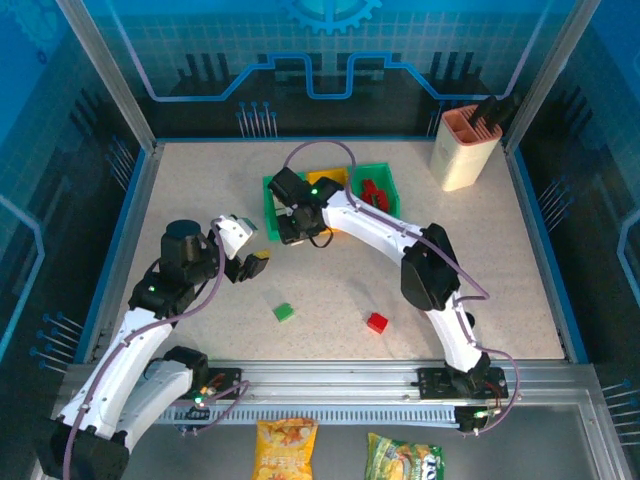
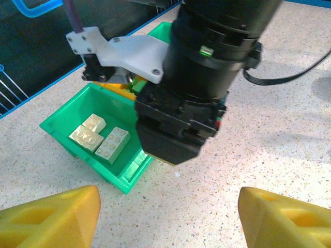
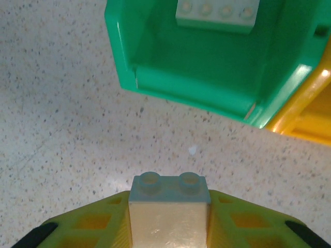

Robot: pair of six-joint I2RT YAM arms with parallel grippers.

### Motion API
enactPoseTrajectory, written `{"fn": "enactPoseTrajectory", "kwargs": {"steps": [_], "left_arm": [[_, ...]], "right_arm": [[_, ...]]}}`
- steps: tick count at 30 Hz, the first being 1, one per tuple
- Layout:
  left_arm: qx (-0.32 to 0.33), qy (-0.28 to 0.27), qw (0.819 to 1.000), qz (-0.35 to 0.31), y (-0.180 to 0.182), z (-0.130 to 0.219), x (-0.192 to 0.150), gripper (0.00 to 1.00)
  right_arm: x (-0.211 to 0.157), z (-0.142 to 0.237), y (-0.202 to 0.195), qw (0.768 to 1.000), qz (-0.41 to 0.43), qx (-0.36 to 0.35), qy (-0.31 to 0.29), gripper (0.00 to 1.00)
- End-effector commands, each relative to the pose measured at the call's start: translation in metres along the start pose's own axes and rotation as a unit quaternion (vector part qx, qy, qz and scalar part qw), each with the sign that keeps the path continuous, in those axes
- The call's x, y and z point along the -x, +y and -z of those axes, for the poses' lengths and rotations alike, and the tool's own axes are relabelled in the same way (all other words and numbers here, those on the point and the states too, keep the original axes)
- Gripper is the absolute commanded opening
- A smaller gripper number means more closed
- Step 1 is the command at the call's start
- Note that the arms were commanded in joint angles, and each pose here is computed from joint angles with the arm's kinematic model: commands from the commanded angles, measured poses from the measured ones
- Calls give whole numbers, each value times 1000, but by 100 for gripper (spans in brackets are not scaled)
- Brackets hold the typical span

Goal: Sort the legos into containers by color
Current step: Place the lego in the container.

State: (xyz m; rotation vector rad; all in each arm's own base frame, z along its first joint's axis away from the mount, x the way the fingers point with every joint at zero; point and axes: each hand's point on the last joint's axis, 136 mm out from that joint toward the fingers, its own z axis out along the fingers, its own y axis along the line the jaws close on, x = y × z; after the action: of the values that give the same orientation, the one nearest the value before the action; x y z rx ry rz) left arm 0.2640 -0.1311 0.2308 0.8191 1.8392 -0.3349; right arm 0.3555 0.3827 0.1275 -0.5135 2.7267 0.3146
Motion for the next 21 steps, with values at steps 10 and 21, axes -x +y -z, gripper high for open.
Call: {"fn": "enactPoseTrajectory", "kwargs": {"steps": [10, 21], "left_arm": [[4, -4, 1000, -9, 0, 4, 7, 72], [3, -4, 1000, -8, 0, 4, 6, 72]], "right_arm": [[49, -18, -22, 1000, 5, -14, -26, 36], [74, -26, -27, 999, 10, -13, -51, 35]]}}
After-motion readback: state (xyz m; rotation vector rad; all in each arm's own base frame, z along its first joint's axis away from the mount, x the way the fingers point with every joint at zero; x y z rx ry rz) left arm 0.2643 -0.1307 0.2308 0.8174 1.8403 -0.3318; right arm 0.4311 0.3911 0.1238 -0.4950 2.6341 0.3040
